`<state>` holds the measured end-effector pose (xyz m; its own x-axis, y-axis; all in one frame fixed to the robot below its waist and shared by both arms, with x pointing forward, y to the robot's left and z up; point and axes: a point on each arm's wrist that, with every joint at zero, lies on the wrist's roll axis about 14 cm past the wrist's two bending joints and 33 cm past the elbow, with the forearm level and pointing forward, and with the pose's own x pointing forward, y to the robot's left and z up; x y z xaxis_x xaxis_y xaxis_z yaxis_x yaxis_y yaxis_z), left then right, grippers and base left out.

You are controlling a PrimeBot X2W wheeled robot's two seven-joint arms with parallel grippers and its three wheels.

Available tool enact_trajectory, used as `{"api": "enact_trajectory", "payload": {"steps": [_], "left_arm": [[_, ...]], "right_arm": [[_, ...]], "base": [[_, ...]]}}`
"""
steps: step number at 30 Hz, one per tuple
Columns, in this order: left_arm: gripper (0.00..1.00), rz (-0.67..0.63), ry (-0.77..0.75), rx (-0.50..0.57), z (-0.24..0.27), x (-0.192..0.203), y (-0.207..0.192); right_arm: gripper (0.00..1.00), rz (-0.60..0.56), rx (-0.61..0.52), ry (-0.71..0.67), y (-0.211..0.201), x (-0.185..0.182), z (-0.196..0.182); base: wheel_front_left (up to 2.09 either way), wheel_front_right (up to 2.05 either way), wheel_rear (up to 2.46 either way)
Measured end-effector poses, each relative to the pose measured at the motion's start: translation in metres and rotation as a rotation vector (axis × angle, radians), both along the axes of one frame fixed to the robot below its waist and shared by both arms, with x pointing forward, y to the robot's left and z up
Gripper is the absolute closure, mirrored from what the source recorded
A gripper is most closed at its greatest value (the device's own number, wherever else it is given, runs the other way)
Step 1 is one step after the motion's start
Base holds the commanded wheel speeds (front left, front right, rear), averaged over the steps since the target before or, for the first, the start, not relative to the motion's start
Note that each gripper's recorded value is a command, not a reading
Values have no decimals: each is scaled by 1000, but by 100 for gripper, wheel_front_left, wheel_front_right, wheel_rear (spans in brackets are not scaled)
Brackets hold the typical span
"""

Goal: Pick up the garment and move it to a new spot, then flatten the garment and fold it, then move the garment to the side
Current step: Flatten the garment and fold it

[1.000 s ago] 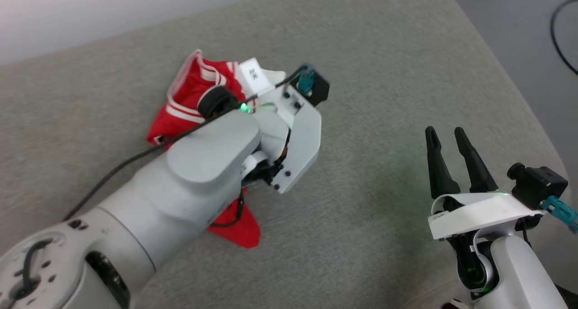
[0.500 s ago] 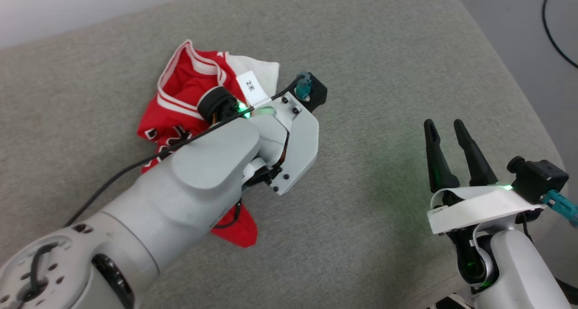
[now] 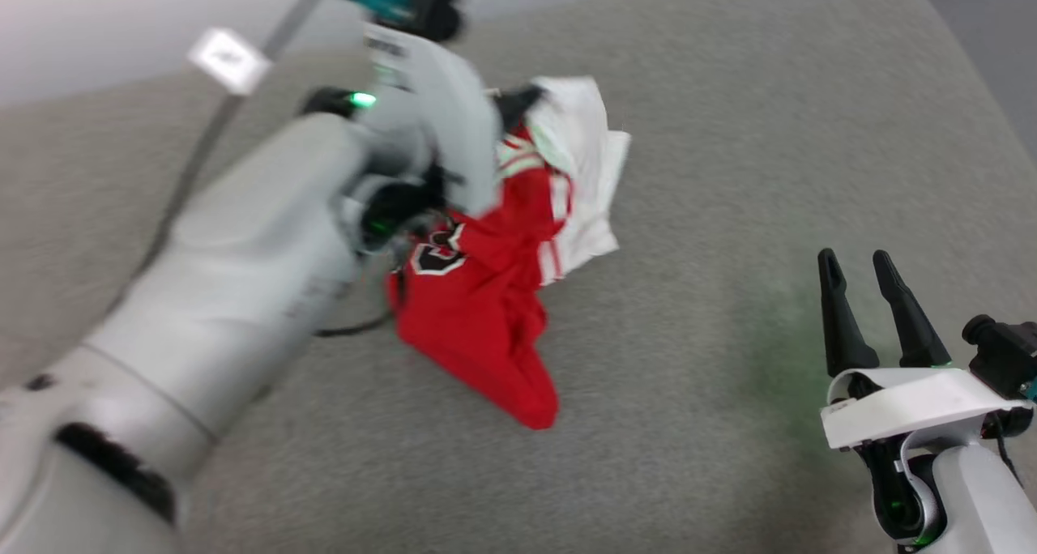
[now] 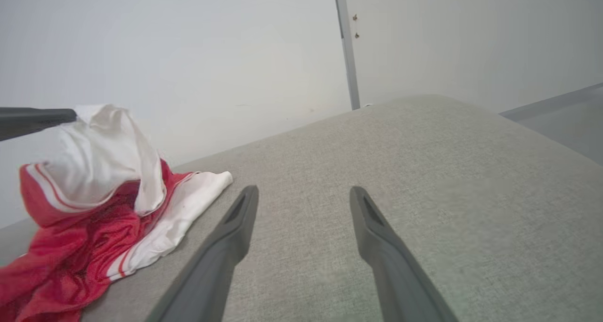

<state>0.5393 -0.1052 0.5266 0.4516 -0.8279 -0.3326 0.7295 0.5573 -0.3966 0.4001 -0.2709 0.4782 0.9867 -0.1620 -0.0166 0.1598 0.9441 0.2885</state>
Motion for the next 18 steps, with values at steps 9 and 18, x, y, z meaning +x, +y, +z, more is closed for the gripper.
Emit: {"api": "enact_trajectory", "payload": {"steps": [9,18], "left_arm": [[100,508,-15,42,6,46,202],[100,808,81,119,-48,19,322]], "right_arm": [[0,143,9,-44,43,24,11],[0,175,0,-56,49,33,15]], "base": [[0,0,0],[0,0,0]]}}
